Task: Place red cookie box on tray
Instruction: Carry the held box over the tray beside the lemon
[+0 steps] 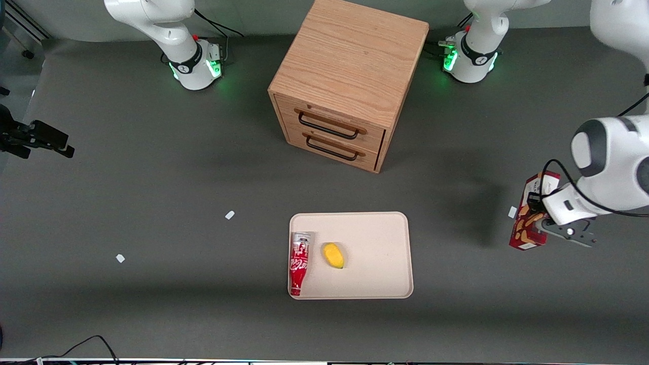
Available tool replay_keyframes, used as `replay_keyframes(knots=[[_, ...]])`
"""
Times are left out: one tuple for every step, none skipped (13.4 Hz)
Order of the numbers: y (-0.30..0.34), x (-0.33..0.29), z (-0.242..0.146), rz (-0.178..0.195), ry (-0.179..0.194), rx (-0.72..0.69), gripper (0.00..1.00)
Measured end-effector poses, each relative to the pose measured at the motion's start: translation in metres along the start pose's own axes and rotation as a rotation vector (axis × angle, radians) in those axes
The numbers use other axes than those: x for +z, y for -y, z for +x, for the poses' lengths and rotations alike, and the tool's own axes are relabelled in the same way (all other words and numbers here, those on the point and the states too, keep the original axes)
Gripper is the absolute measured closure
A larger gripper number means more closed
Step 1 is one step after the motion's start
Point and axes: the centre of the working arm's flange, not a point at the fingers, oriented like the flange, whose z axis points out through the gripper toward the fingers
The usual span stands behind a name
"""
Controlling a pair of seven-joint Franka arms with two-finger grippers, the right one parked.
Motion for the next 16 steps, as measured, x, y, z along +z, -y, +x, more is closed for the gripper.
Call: replay_keyframes(knots=[[-0.014,-0.033,0.006,-0.008,-0.001,-0.035,0.88],[-0.031,-0.061,0.013,-0.014,-0.007,-0.074,0.88],[-0.051,-0.084,0.019,-0.020,-0.015,-0.116,0.88],[-0.074,-0.098,0.027,-0.028,-0.022,-0.158,0.88],[-0.095,-0.104,0.035,-0.037,-0.026,-0.194,0.88],[-0.116,-0.103,0.045,-0.049,-0.028,-0.232,0.88],[-0.136,-0.097,0.057,-0.065,-0.026,-0.277,0.88],[-0.156,-0.089,0.072,-0.083,-0.022,-0.319,0.88],[-0.177,-0.079,0.088,-0.102,-0.019,-0.361,0.88],[-0.197,-0.067,0.105,-0.119,-0.024,-0.394,0.88],[-0.215,-0.054,0.120,-0.133,-0.034,-0.411,0.88],[-0.230,-0.038,0.134,-0.143,-0.051,-0.414,0.88],[-0.241,-0.021,0.145,-0.146,-0.070,-0.409,0.88],[-0.250,0.000,0.155,-0.135,-0.087,-0.397,0.88],[-0.259,0.022,0.163,-0.125,-0.097,-0.387,0.88],[-0.267,0.043,0.170,-0.117,-0.107,-0.381,0.88]])
